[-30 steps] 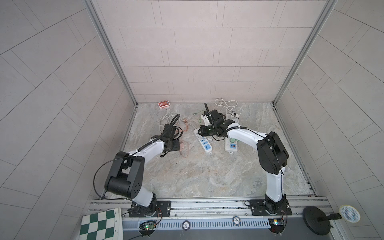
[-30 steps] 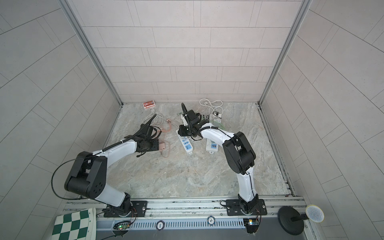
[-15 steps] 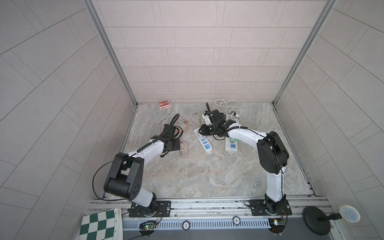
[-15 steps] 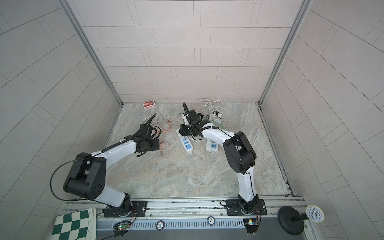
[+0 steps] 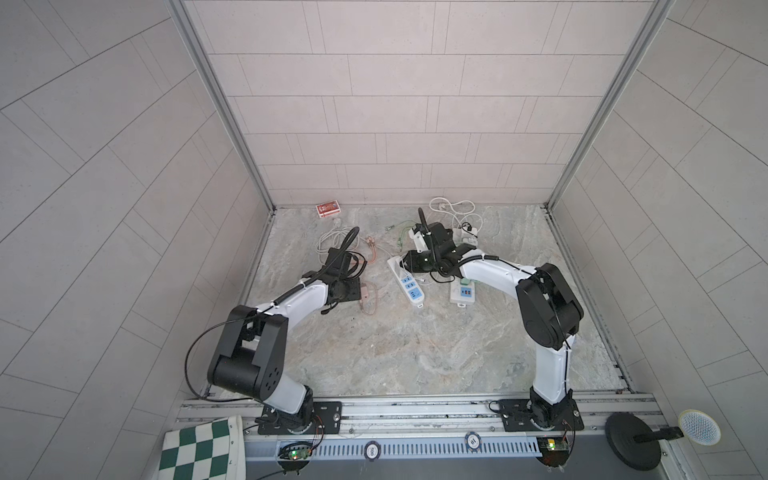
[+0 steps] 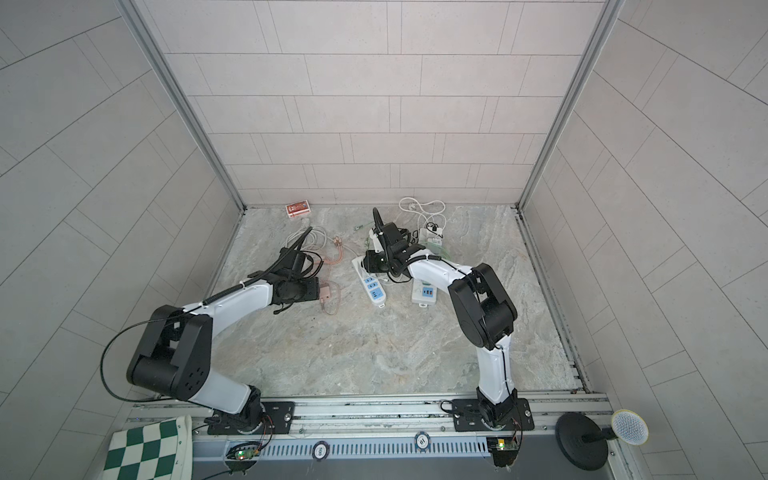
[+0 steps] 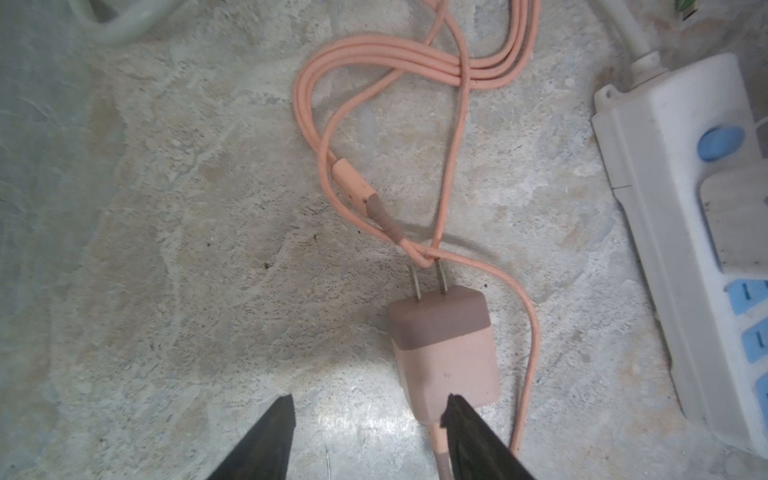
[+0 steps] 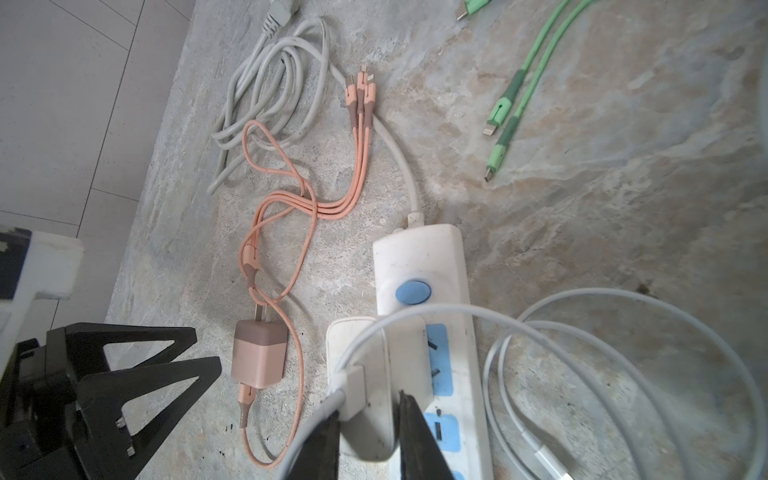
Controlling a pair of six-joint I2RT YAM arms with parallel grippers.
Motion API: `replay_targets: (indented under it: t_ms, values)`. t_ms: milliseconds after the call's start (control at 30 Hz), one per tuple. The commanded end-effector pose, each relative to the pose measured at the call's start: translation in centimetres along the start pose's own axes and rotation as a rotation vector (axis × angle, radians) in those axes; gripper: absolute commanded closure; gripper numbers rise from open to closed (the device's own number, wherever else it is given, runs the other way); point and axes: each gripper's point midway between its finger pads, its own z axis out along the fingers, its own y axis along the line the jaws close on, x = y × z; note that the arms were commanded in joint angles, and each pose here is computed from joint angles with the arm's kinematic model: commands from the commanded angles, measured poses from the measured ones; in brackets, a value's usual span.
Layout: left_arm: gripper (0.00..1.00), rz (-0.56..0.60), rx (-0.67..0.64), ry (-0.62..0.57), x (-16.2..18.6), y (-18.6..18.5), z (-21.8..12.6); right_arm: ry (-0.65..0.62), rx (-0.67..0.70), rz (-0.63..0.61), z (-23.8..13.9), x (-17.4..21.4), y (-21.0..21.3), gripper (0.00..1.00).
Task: Insert the plug
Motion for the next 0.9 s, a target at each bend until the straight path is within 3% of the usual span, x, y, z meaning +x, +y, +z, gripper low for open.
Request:
replay_targets:
  t_ms: [0,633,867]
  values:
    - [0.36,-0.011,0.007,-0.008,-0.1,0.0,-0.2,0.142,0.142,0.043,1.3,4.4,-4.3,0.76]
    - [0.32,-0.026,0.061,-0.016,-0.5,-1.0,0.5,0.243,0.317,-0.009,1.8,7.3,-7.1,0.76]
    - [0.28,-0.026,0.074,-0.001,-0.9,-1.6,1.6,0.230,0.277,-0.019,1.1,6.7,-5.8,0.74]
